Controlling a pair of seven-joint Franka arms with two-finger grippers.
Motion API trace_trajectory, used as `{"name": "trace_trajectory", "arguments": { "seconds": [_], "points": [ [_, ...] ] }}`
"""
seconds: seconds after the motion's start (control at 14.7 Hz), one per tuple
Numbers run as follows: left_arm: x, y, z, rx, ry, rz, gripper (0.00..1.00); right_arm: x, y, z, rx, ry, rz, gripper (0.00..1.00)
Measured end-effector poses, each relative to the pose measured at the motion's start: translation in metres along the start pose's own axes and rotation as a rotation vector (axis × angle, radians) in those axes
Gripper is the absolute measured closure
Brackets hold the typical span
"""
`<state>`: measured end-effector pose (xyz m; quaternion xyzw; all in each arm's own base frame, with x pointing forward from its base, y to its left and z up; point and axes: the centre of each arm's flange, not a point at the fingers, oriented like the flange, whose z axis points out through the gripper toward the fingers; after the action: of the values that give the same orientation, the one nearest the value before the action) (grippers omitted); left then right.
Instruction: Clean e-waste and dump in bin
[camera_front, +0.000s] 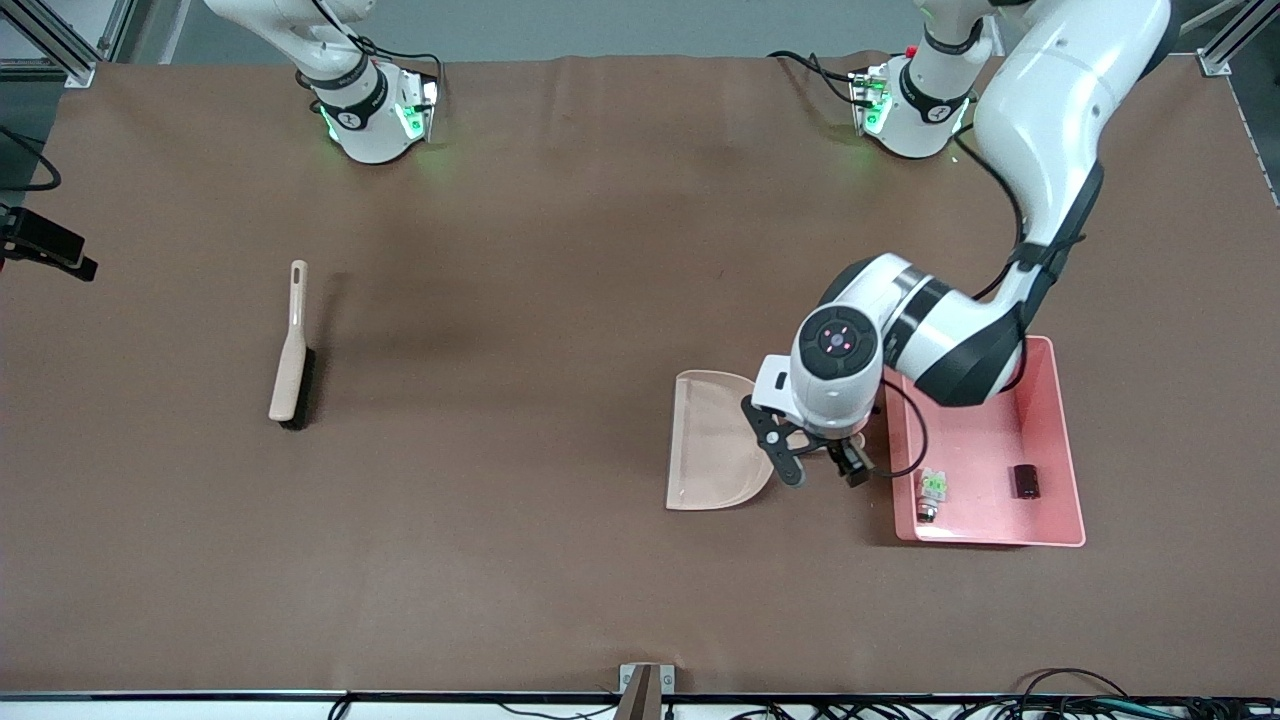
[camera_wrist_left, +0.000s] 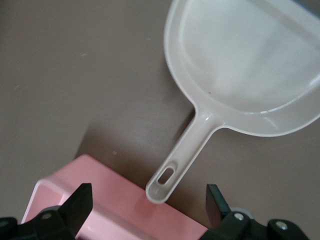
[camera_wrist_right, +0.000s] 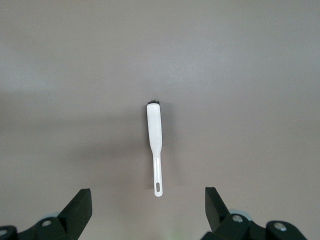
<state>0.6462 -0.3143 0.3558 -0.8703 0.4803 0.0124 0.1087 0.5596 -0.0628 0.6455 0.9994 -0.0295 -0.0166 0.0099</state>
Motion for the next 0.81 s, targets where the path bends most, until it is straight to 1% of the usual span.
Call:
{"name": "trace_trajectory", "arguments": {
  "seconds": [0.14,0.34,0.47,0.61,0.75,0.81],
  "points": [
    [-0.014,-0.013,-0.031,-0.011,0.027,-0.187,0.00,0.000,0.000,0.000,0.000,0.000,0.000,0.00],
    [-0.056,-0.058,-0.073,-0.026,0.069,-0.408,0.00,0.000,-0.002,0.000,0.001,-0.005,-0.003,0.00],
    [-0.092,-0.083,-0.101,-0.011,0.055,-0.509,0.00,0.000,-0.002,0.000,0.001,-0.005,-0.004,0.00],
    [-0.124,-0.101,-0.129,-0.013,0.054,-0.583,0.00,0.000,-0.002,0.000,0.001,-0.005,-0.004,0.00],
    [-0.150,-0.115,-0.149,-0.035,0.075,-0.643,0.00,0.000,-0.003,0.000,0.002,-0.005,-0.005,0.00],
    [-0.163,-0.122,-0.157,-0.061,0.093,-0.677,0.00,0.000,-0.003,0.000,0.002,-0.005,-0.006,0.00]
  ]
}}
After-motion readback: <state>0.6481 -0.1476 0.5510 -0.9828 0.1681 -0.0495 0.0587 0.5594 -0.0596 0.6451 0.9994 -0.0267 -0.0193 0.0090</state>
